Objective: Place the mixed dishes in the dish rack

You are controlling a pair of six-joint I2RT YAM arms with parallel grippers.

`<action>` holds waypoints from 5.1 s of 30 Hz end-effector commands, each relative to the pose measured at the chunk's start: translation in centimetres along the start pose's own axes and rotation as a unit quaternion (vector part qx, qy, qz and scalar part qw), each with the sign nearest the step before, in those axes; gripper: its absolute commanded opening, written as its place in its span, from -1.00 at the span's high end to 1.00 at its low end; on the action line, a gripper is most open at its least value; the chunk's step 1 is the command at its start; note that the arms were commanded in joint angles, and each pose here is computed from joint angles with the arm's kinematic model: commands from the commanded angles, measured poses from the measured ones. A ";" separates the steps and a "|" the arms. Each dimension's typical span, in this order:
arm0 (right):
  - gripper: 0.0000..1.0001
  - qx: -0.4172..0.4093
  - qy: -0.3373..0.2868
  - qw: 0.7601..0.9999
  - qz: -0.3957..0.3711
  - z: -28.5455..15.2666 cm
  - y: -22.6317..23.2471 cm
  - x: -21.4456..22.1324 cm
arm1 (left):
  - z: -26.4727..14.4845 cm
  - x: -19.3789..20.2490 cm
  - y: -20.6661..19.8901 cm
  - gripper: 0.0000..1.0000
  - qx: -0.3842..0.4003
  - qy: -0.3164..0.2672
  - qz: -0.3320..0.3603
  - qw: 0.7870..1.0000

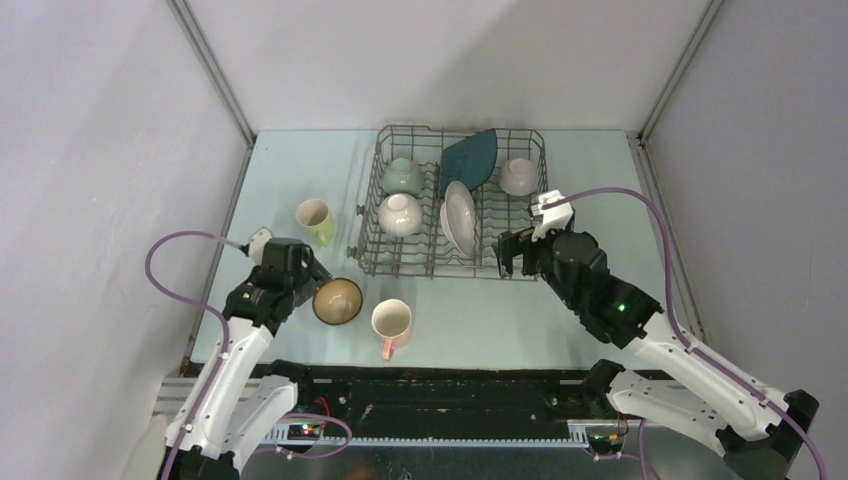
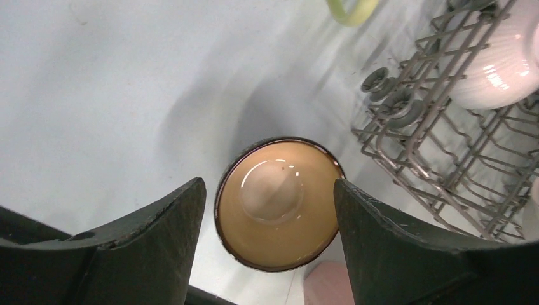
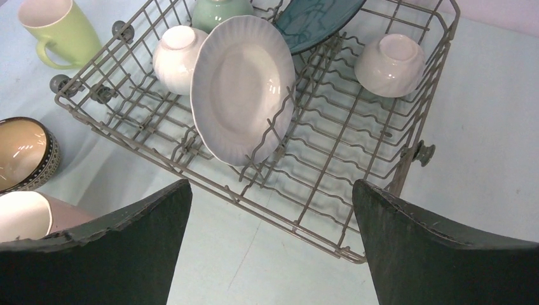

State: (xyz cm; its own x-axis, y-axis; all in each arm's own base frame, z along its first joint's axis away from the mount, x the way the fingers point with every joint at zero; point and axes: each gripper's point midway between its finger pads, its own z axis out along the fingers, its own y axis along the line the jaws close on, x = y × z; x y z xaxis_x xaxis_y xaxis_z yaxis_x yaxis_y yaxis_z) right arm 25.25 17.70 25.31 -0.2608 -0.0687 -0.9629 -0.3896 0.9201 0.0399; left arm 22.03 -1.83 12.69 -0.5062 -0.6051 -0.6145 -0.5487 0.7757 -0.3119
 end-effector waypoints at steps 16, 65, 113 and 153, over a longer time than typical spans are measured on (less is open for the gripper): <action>-0.99 -0.027 -0.019 0.999 0.011 1.3 1.2 -1.0 | 4.4 5.4 1.1 -0.49 -0.017 0.068 -0.038 0.997; -1.00 -0.187 0.013 0.972 0.138 0.5 5.9 -1.0 | -15.3 -4.2 -18.2 1.00 0.477 -0.019 -0.070 0.876; -0.86 -0.336 -0.092 0.885 0.308 0.3 16.6 -8.0 | -17.4 -0.6 -23.8 1.00 0.558 0.056 -0.065 0.825; 0.98 -0.234 -0.119 0.922 0.284 1.1 13.4 -7.7 | -15.8 0.1 -23.1 -0.12 0.538 0.043 -0.053 0.840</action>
State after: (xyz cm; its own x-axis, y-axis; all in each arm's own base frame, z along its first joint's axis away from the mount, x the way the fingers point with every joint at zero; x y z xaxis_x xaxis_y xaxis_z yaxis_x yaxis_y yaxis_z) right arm 22.14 32.58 29.97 -0.4598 0.4377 -0.7726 -0.5996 0.4887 0.6337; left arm 24.31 -22.67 28.81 -0.6012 -0.6341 -0.4862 0.2349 0.4413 -0.8660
